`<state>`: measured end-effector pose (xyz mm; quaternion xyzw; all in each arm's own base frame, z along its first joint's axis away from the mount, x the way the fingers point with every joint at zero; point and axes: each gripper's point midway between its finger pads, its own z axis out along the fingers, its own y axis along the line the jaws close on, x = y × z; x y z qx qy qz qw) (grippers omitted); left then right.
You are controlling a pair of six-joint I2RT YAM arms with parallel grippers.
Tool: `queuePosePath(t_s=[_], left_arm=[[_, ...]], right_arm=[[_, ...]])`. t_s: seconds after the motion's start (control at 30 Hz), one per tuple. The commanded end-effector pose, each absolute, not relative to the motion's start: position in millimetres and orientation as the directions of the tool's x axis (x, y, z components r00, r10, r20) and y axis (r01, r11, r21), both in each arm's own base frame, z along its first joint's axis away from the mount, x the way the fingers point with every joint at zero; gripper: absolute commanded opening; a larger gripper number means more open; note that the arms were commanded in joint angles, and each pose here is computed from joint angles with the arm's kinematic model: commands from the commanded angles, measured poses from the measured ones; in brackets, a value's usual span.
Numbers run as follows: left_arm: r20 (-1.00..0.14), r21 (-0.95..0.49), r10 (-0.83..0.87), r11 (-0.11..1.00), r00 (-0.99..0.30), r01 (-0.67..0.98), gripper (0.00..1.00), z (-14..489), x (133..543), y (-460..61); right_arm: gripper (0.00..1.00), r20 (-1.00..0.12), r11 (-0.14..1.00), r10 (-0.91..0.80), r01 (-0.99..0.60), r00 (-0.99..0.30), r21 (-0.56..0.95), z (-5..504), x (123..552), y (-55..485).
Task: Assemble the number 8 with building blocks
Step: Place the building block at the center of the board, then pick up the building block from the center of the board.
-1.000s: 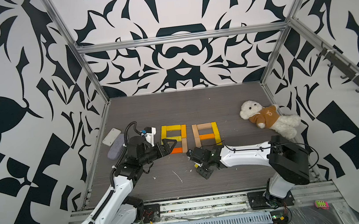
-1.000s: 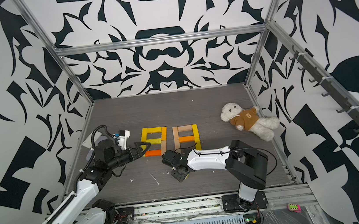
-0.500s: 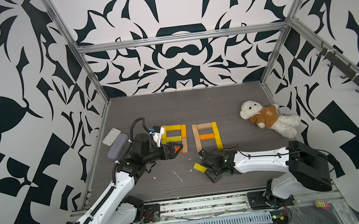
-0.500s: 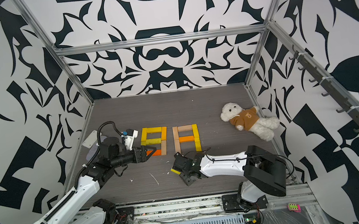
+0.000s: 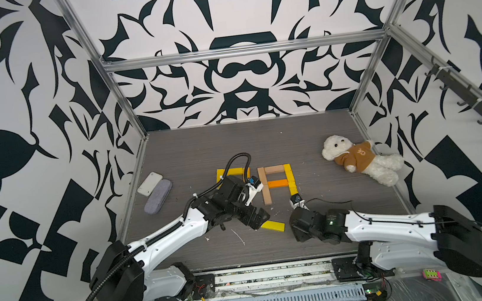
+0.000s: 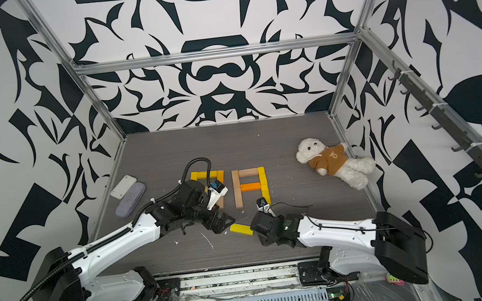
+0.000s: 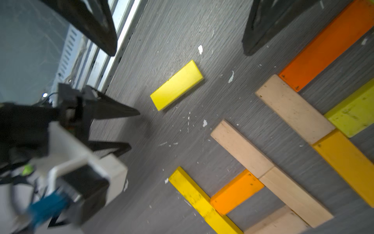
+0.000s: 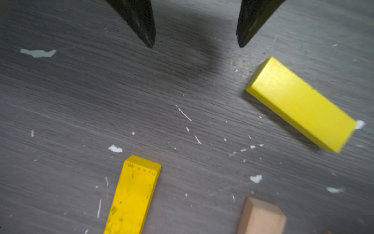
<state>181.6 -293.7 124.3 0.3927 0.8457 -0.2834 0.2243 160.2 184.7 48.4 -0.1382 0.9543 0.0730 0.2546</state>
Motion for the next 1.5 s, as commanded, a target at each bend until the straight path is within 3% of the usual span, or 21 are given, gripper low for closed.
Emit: queuePosePath(t_s=[0.0, 0.3, 0.57, 0.73, 0.77, 1.07, 1.47], left_arm=[[-0.575, -0.178, 0.678, 0.443, -0.458, 0.879, 1.00, 114.4, 173.2, -299.0], [-0.379, -0.001, 0.898, 0.240, -0.222, 0.971, 0.99, 73.9, 157.8, -309.8], [-0.288, 0.023, 0.951, 0.127, -0.115, 0.992, 0.86, 59.7, 161.0, -315.0], [-0.224, 0.025, 0.973, 0.063, -0.056, 0.998, 0.86, 44.2, 160.1, -318.2], [-0.217, 0.020, 0.975, 0.054, -0.048, 0.998, 0.82, 41.9, 159.5, -319.3], [-0.217, 0.010, 0.976, 0.024, -0.022, 1.000, 0.76, 33.9, 166.5, -340.6], [-0.183, -0.027, 0.983, -0.007, 0.002, 1.000, 0.61, 21.8, 160.1, -344.5]], right_arm=[[0.70, -0.595, 0.948, -0.127, -0.274, -0.794, 0.163, 77.4, 165.3, 182.7], [0.85, -0.745, 0.876, 0.038, -0.336, -0.666, 0.345, 160.5, 156.3, 159.4], [0.82, -0.762, 0.847, 0.019, -0.395, -0.648, 0.357, 188.9, 138.2, 139.5], [0.79, -0.781, 0.857, 0.024, -0.389, -0.624, 0.337, 196.1, 139.2, 130.2], [0.79, -0.782, 0.858, 0.023, -0.389, -0.623, 0.335, 196.5, 139.1, 129.7], [0.77, -0.779, 0.869, 0.011, -0.379, -0.628, 0.318, 191.8, 141.2, 129.6], [0.75, -0.773, 0.869, 0.003, -0.382, -0.634, 0.316, 190.2, 140.6, 131.1]])
